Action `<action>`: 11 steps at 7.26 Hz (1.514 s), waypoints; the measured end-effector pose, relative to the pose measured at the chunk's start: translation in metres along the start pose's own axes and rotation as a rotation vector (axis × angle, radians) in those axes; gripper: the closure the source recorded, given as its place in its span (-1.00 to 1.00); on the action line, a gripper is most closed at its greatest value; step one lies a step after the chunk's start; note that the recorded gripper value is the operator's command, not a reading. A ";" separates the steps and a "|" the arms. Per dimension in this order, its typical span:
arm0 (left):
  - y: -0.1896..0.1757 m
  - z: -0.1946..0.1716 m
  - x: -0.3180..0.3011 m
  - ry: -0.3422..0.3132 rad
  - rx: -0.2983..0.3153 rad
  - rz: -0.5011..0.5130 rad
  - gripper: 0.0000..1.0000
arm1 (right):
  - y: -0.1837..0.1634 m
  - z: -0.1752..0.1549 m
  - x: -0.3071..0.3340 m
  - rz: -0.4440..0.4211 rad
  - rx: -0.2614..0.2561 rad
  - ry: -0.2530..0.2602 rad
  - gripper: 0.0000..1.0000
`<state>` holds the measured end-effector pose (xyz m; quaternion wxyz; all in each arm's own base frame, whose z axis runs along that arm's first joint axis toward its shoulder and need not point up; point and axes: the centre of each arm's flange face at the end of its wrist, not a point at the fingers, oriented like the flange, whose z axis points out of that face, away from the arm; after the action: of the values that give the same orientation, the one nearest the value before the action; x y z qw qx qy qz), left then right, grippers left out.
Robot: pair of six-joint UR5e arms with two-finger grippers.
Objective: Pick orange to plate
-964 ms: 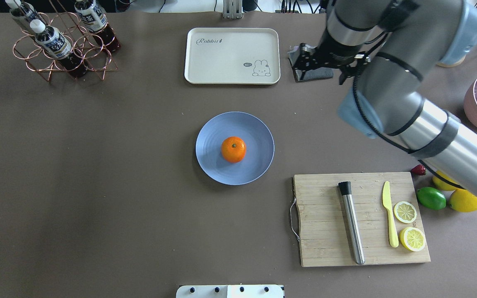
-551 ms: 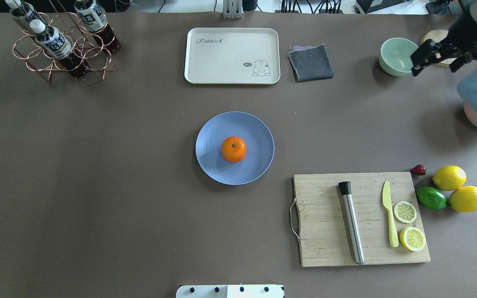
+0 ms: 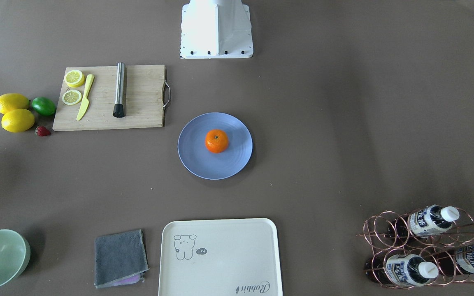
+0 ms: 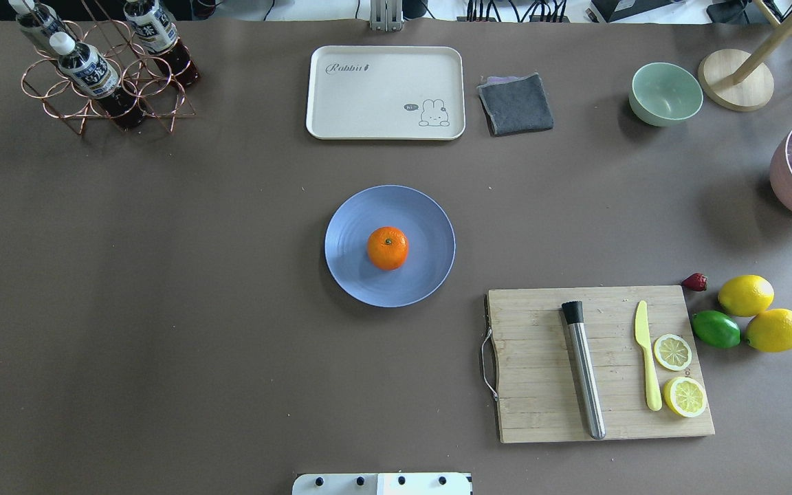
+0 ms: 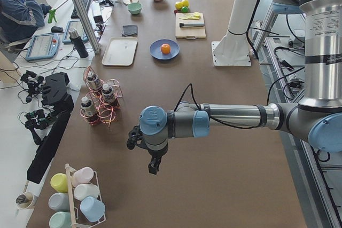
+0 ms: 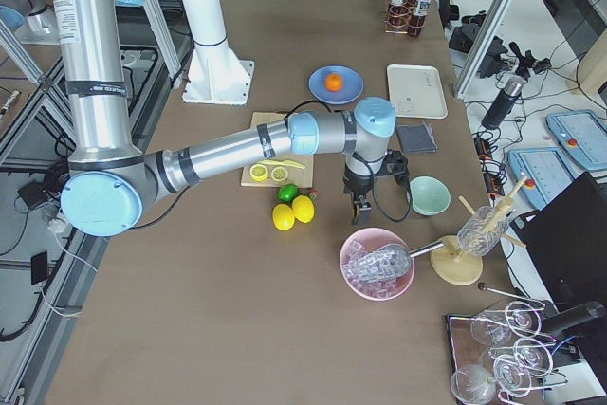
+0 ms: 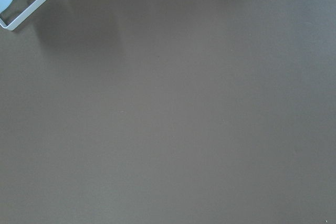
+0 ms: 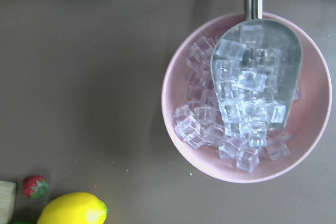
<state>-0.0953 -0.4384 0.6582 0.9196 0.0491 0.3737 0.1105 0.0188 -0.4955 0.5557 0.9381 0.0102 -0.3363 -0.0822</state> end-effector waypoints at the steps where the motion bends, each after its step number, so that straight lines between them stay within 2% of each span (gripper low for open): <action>1: -0.001 -0.001 0.000 0.000 0.001 0.001 -0.96 | 0.033 0.009 0.035 0.051 -0.017 0.000 -1.00; 2: -0.002 -0.001 0.001 -0.001 0.002 0.002 -0.96 | 0.062 0.016 0.063 0.103 -0.028 -0.002 -1.00; 4: -0.001 0.000 0.000 0.000 0.000 -0.003 -0.96 | 0.093 0.022 0.089 0.167 -0.037 -0.006 -1.00; 7: 0.002 0.002 -0.003 -0.003 -0.006 -0.009 -0.96 | 0.099 0.027 0.096 0.178 -0.037 -0.010 -1.00; 11: 0.003 0.003 -0.004 -0.002 -0.006 -0.013 -0.96 | 0.092 0.028 0.098 0.124 0.027 -0.002 -1.00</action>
<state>-0.0963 -0.4363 0.6635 0.9208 0.0440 0.3728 0.1055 0.0892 -0.4198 0.6454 0.9409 0.0018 -0.3382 -0.0193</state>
